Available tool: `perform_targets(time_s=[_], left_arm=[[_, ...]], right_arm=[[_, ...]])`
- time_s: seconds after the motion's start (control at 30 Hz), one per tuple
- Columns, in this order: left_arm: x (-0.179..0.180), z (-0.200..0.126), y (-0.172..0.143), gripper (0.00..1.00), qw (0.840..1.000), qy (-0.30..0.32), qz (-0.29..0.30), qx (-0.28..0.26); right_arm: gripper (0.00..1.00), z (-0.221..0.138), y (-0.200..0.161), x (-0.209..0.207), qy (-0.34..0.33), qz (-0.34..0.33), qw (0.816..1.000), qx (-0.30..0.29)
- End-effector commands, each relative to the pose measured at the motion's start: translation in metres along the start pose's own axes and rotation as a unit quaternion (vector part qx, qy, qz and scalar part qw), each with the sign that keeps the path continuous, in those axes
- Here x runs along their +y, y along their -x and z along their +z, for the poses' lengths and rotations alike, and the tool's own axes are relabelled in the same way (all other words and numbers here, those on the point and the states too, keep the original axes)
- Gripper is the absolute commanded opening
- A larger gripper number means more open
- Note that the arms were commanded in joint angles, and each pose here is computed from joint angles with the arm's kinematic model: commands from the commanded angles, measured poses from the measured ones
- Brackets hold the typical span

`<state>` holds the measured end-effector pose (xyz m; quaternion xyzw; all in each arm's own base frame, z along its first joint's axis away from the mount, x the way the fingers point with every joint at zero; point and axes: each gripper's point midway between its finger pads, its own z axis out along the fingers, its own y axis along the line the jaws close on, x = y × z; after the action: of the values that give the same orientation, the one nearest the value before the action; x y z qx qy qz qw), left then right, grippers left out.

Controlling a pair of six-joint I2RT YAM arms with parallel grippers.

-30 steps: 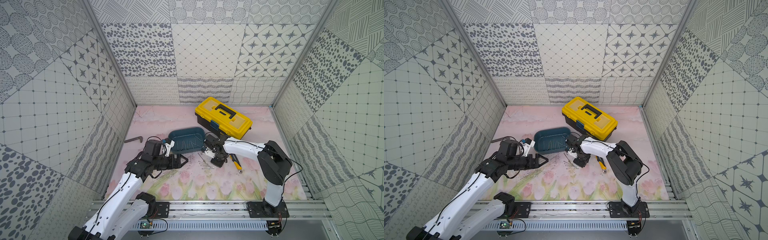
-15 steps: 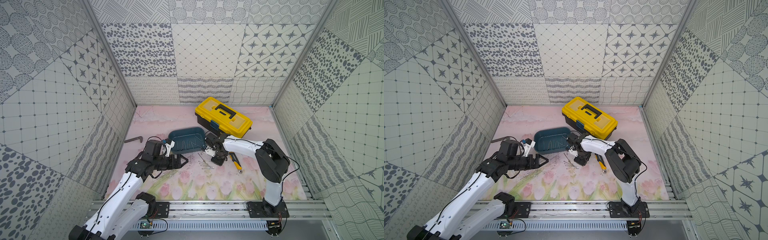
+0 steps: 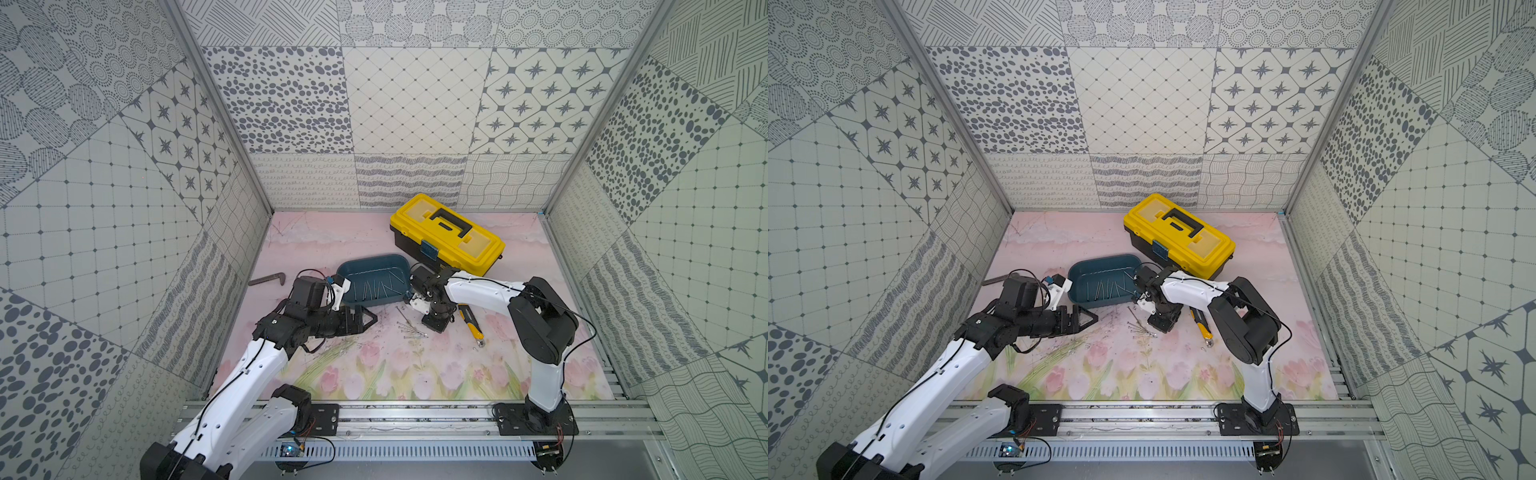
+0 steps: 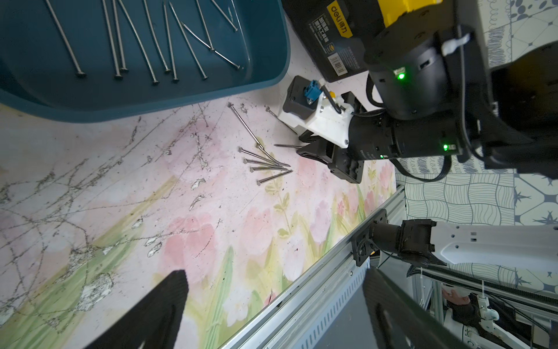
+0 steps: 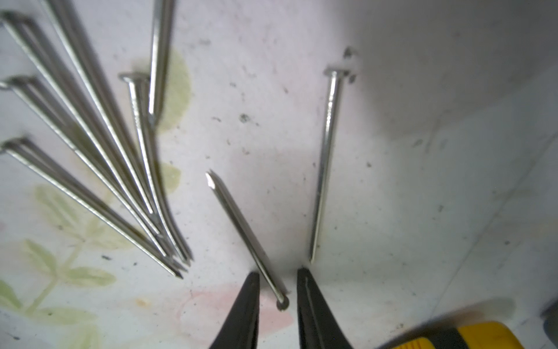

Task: Put the nails on the desktop into the storage box
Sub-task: Pick up the nail from the center of the board.

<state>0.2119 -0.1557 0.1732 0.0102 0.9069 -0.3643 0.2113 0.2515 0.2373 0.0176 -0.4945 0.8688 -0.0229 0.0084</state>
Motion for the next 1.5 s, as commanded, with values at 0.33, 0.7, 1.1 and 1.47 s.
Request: perform_targets(time_s=[0.33, 0.7, 1.1, 1.47], left_arm=[[-0.006, -0.002, 0.011, 0.96, 1.0, -0.013, 0.016, -0.023], [-0.028, -0.014, 0.028, 0.97, 0.996, -0.054, 0.006, -0.069], [-0.058, -0.037, 0.051, 1.0, 0.987, -0.104, -0.03, -0.117], [-0.115, -0.057, 0.067, 0.99, 0.971, -0.217, -0.008, -0.095]], right_arm=[[0.0, 0.01, -0.019, 0.01, -0.048, -0.014, 0.999, -0.004], [0.0, -0.055, 0.007, 0.031, 0.019, 0.041, 0.991, -0.123], [0.0, -0.139, 0.046, 0.06, 0.139, 0.106, 0.953, -0.246], [0.0, -0.234, 0.078, 0.089, 0.292, 0.153, 0.871, -0.365]])
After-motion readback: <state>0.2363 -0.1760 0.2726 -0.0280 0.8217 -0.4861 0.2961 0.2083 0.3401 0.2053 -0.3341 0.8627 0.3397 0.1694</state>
